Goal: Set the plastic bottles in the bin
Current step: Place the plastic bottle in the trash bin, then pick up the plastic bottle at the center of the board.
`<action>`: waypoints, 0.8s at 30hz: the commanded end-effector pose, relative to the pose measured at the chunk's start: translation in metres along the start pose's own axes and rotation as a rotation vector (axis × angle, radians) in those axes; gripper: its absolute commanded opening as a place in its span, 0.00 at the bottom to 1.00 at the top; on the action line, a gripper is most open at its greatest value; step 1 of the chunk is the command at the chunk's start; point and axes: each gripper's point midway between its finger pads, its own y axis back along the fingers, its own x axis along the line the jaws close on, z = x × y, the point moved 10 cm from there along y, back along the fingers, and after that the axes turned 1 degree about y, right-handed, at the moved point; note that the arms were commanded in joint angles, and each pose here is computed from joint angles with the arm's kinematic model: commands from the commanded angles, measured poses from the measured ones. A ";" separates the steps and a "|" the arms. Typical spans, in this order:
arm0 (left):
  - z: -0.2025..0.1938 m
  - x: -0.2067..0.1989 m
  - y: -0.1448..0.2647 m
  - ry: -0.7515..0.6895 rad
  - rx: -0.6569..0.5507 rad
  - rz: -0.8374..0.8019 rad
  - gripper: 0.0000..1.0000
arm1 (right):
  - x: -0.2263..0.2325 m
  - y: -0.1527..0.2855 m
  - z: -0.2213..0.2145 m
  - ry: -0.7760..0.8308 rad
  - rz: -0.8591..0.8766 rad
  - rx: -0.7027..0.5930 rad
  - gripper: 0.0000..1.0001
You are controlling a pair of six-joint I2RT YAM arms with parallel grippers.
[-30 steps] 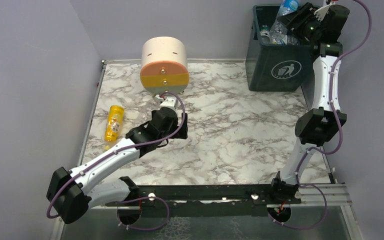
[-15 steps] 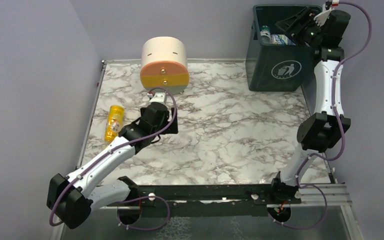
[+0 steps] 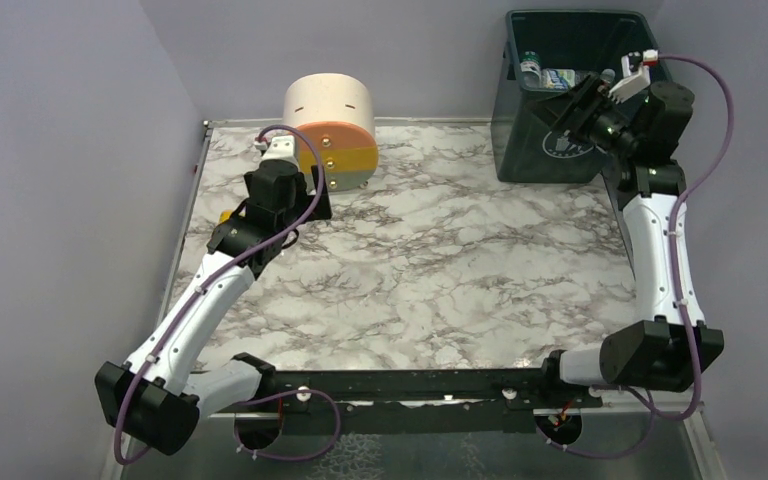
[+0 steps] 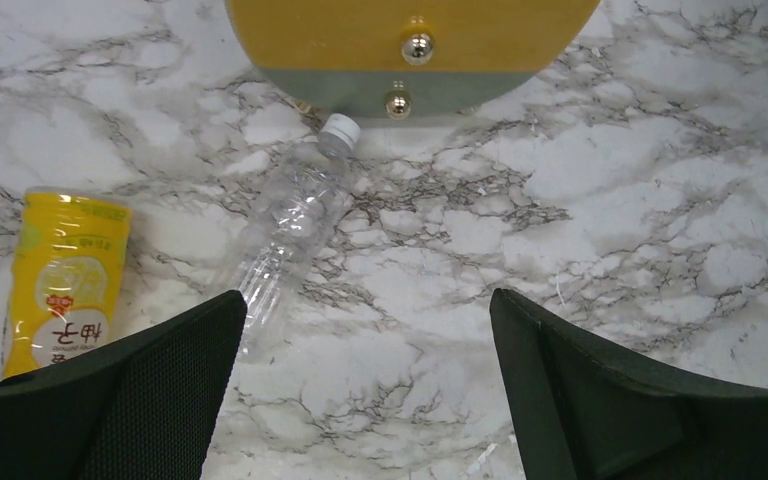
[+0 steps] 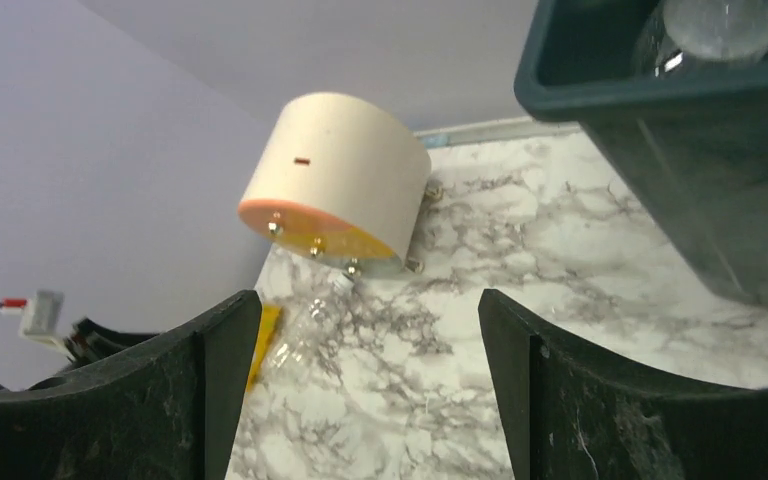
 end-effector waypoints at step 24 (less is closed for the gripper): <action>-0.038 0.042 -0.022 -0.043 0.119 0.111 0.99 | 0.001 0.050 -0.155 -0.045 0.092 0.327 1.00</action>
